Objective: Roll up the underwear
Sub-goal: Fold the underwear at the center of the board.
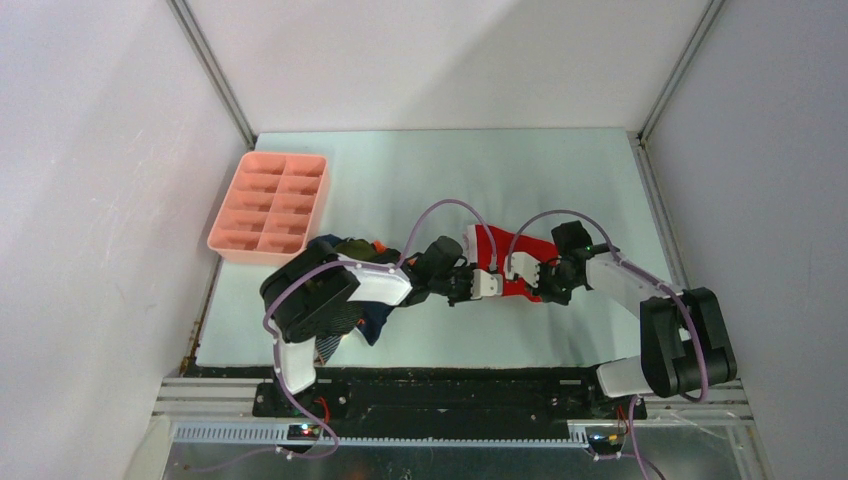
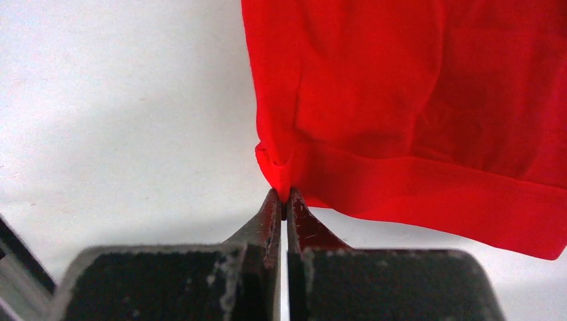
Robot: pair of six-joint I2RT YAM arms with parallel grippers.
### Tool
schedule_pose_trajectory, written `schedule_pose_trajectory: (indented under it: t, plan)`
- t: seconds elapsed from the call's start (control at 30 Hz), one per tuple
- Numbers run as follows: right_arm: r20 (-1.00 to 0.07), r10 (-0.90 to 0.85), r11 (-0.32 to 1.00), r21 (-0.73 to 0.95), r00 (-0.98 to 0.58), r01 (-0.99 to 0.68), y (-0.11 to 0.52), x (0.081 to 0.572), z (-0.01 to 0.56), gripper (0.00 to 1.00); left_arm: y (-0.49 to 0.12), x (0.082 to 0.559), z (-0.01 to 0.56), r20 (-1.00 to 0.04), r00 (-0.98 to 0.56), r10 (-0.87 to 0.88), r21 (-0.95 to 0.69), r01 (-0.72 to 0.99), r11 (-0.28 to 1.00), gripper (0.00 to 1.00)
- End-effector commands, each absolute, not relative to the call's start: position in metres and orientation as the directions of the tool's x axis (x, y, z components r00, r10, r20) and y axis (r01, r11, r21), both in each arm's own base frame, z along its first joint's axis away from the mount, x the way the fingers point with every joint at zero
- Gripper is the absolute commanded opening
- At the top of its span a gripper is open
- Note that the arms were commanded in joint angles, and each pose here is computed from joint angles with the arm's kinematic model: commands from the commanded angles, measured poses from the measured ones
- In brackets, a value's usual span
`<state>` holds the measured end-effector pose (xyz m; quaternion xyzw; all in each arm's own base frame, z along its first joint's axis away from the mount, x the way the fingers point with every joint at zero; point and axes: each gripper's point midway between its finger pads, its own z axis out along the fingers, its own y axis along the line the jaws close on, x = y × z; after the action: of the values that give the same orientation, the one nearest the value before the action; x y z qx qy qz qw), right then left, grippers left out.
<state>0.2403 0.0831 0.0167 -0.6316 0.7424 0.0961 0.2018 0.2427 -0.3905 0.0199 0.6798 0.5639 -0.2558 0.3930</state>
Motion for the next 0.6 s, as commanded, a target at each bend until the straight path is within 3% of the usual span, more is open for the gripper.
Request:
schedule_pose_trajectory:
  t: [0.0, 0.33, 0.57]
  plan:
    - [-0.493, -0.862, 0.139, 0.004, -0.123, -0.99, 0.097, 0.207, 0.026, 0.0, -0.362, 0.222, 0.019, -0.764, 0.185, 0.618, 0.152, 0.983, -0.107, 0.0]
    - [-0.529, -0.778, 0.186, 0.32, -0.338, -0.929, 0.114, 0.173, 0.066, 0.0, -0.366, 0.198, 0.062, -0.767, 0.182, 0.616, 0.012, 0.963, -0.27, 0.0]
    - [-0.481, -0.721, 0.241, 0.502, -0.5, -0.831, 0.107, 0.17, 0.077, 0.0, -0.371, 0.217, 0.068, -0.746, 0.155, 0.647, -0.023, 0.966, -0.257, 0.0]
